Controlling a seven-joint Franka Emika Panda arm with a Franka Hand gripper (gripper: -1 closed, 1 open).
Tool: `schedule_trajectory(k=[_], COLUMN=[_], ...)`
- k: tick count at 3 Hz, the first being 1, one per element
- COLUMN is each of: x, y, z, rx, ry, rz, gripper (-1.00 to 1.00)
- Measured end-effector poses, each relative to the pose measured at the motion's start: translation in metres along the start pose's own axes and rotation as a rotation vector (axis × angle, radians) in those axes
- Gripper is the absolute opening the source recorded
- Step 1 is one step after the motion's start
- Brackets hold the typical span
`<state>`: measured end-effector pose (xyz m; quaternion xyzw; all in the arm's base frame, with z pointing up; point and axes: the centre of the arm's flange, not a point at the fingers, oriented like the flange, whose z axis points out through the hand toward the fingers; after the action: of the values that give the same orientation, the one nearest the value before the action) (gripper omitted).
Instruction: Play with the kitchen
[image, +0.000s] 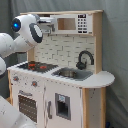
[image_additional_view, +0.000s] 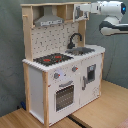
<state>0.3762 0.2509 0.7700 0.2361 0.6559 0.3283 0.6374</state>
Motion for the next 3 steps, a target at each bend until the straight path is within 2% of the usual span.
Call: schedule_trajectory(k=[1, 2, 3], x=[-0.008, -0.007, 0.001], y=[0.022, 0.039, 0.057], z=[-0.028, -0.047, -0.066], rx=[-0.047, -0.084, -0.125], ry=[-0.054, -0.085, -0.111], rz=[0.049, 0.106, 0.157], gripper=[1.0, 1.0, 1.0])
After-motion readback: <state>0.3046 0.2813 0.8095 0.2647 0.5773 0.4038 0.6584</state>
